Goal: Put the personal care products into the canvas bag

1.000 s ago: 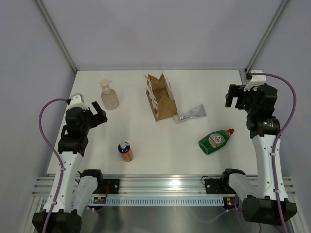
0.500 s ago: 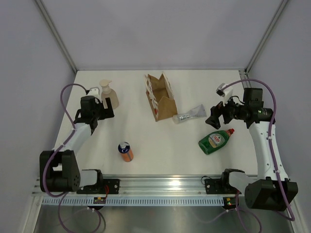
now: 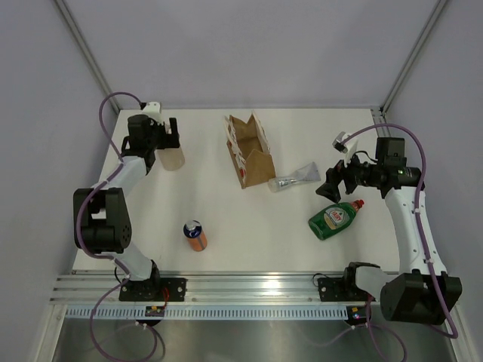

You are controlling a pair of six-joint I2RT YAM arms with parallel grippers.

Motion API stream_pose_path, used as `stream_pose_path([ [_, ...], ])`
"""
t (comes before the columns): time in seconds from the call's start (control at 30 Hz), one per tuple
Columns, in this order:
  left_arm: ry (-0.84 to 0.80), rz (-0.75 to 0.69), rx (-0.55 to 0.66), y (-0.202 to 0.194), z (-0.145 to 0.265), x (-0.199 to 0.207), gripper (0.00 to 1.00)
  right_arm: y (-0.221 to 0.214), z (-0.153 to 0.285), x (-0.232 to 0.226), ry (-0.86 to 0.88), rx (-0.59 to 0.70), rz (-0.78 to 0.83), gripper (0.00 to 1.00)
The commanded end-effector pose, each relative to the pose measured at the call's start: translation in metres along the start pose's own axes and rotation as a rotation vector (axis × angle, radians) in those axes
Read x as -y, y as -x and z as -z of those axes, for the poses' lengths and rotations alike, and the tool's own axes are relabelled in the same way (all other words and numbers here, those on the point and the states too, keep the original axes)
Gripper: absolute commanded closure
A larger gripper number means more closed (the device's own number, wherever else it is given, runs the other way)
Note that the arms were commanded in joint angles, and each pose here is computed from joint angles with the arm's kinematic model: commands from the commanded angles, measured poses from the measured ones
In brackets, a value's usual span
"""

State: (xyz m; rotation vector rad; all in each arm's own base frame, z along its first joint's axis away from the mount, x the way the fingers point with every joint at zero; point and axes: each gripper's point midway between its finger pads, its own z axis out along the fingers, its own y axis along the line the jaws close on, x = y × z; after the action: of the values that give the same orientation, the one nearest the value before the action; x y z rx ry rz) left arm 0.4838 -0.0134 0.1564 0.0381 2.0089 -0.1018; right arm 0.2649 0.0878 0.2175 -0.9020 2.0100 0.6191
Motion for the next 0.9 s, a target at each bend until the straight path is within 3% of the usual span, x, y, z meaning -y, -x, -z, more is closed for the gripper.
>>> stream_pose_path([
  [0.0, -0.016, -0.087, 0.131, 0.047, -0.008, 0.0, 0.01, 0.006, -0.003, 0.003, 0.017, 0.019, 0.029, 0.0],
  [0.3, -0.055, -0.063, 0.112, 0.027, -0.032, 0.005, 0.07, 0.009, -0.003, 0.013, -0.005, -0.004, 0.025, 0.0],
  [0.4, -0.053, -0.061, 0.118, 0.028, -0.034, 0.005, 0.19, 0.009, -0.004, 0.014, -0.002, -0.008, 0.022, 0.01],
  [0.5, -0.056, -0.063, 0.133, 0.035, -0.033, 0.006, 0.42, 0.008, -0.006, 0.014, 0.003, -0.007, 0.004, 0.0],
  [0.53, -0.058, -0.061, 0.141, 0.04, -0.032, 0.006, 0.58, 0.008, -0.006, 0.013, 0.007, -0.003, 0.0, 0.01],
  [0.63, -0.087, -0.057, 0.159, 0.048, -0.027, 0.013, 0.74, 0.007, -0.007, 0.011, 0.017, 0.0, -0.015, 0.0],
  [0.67, -0.099, -0.047, 0.164, 0.051, -0.024, 0.015, 0.84, 0.007, -0.007, 0.01, 0.018, 0.001, -0.015, 0.0],
  [0.77, -0.159, -0.019, 0.18, 0.063, -0.007, 0.028, 1.0, 0.004, -0.006, 0.008, 0.017, -0.003, -0.018, 0.01],
  [0.87, -0.224, 0.0, 0.204, 0.076, 0.016, 0.051, 1.0, 0.003, -0.006, 0.006, 0.017, -0.003, -0.026, 0.0],
])
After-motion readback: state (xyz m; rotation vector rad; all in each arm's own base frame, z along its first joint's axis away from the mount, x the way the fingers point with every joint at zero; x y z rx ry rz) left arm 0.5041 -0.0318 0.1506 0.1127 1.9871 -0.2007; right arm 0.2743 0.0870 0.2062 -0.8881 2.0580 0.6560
